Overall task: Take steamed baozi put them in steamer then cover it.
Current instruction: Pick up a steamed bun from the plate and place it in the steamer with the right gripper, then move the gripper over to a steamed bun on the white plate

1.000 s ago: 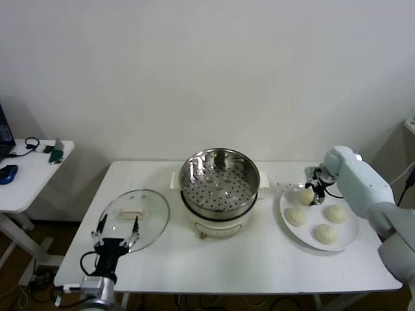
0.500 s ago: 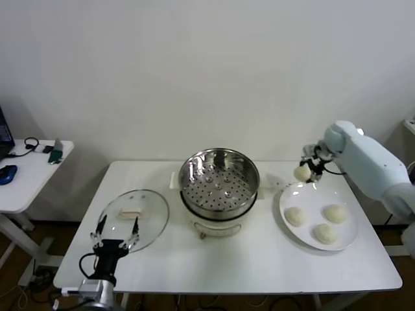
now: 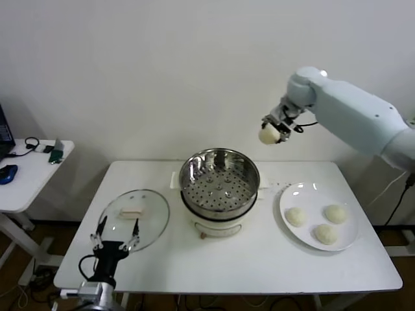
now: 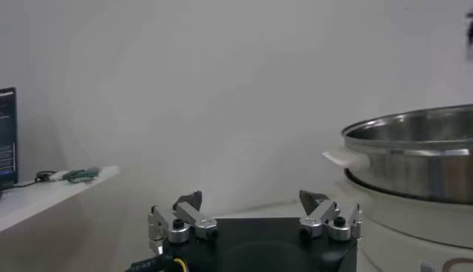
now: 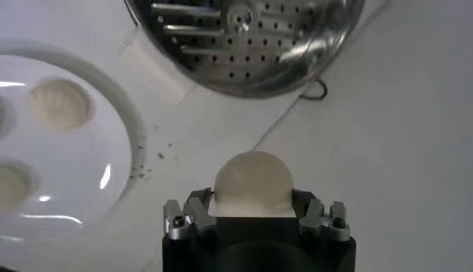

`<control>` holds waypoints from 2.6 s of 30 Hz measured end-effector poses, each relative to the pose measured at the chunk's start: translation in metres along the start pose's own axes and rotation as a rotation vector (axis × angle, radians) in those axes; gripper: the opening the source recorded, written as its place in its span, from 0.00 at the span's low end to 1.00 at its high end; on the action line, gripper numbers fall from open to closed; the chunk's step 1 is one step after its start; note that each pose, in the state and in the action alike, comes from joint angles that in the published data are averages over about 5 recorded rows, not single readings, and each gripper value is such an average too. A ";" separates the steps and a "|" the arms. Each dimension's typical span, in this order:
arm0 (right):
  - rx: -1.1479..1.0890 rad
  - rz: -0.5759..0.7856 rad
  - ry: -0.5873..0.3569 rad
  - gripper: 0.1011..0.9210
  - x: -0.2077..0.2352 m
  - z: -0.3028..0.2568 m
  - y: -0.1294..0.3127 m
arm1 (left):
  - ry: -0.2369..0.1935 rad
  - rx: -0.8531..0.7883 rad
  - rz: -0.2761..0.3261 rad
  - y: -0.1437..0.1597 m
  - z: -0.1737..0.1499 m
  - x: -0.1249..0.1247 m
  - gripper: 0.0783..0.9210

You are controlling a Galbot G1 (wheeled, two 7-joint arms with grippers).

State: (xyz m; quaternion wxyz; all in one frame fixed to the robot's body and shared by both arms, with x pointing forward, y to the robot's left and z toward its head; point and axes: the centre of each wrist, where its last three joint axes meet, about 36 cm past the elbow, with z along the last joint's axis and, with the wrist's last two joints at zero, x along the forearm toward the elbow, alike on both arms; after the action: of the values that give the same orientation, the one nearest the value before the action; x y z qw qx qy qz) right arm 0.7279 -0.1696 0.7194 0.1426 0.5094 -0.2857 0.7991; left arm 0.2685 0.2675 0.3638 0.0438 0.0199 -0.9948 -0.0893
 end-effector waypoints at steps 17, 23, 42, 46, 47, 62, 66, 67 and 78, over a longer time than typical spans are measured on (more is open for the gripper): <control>0.416 -0.058 0.009 0.75 -0.067 -0.122 -0.063 | 0.016 -0.011 0.005 0.006 0.004 0.005 0.88; 0.469 -0.087 0.016 0.75 -0.094 -0.139 -0.058 | 0.020 -0.012 0.005 0.006 0.006 0.005 0.88; 0.503 -0.125 0.023 0.88 -0.123 -0.160 -0.046 | 0.031 -0.015 0.005 0.007 0.010 0.004 0.88; 0.495 -0.111 0.024 0.88 -0.113 -0.154 -0.047 | 0.031 -0.015 0.004 0.007 0.010 0.005 0.88; 0.491 -0.108 0.024 0.88 -0.110 -0.152 -0.047 | 0.031 -0.015 0.004 0.006 0.010 0.005 0.88; 0.094 -0.042 -0.052 0.88 -0.029 -0.069 -0.007 | 0.025 -0.015 0.013 0.002 0.006 0.009 0.88; -0.139 -0.043 -0.082 0.88 -0.013 -0.034 0.031 | 0.020 -0.015 0.017 0.001 0.004 0.009 0.88; -0.199 -0.047 -0.089 0.88 -0.011 -0.025 0.043 | 0.020 -0.016 0.019 0.001 0.004 0.009 0.88; -0.710 -0.132 -0.174 0.88 -0.027 0.028 0.189 | 0.012 -0.030 0.040 -0.003 0.001 0.011 0.88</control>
State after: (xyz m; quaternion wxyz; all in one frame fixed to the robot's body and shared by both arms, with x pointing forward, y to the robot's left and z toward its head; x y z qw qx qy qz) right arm 0.6616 -0.3353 0.6450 0.3367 0.5115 -0.5228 0.5930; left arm 0.2579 0.2641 0.3633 0.0520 -0.0001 -0.9933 -0.1032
